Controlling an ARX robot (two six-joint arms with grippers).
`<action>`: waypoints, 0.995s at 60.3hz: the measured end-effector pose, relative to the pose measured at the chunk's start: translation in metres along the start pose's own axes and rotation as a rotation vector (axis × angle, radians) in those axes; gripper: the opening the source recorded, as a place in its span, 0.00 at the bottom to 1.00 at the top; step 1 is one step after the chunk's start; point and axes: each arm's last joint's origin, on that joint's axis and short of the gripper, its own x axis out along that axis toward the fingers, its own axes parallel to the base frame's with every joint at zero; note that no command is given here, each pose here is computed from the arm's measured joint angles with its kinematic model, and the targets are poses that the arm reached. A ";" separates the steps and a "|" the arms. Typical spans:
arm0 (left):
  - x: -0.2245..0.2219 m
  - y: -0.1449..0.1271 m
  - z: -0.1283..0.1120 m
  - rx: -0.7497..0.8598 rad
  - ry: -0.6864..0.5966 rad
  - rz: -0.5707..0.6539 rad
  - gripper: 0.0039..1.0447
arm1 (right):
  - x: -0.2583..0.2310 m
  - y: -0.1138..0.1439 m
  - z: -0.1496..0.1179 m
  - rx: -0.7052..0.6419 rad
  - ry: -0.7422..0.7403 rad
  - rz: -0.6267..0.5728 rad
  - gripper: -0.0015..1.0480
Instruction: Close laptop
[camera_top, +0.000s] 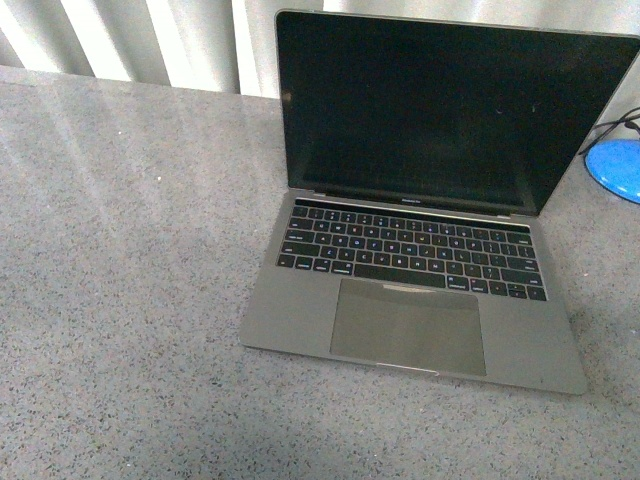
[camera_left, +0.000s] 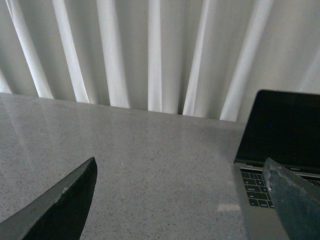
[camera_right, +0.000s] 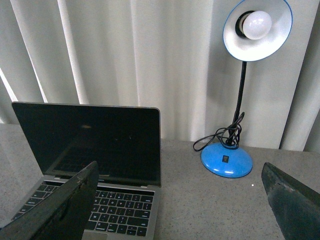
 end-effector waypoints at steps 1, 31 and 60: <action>0.000 0.000 0.000 0.000 0.000 0.000 0.94 | 0.000 0.000 0.000 0.001 0.003 -0.003 0.90; 0.047 -0.011 0.028 -0.081 0.180 -0.062 0.94 | 0.069 -0.053 0.013 -0.103 0.747 -0.093 0.90; 0.158 -0.070 0.048 0.134 0.161 -0.337 0.94 | 0.181 -0.063 0.056 -0.578 0.722 0.200 0.90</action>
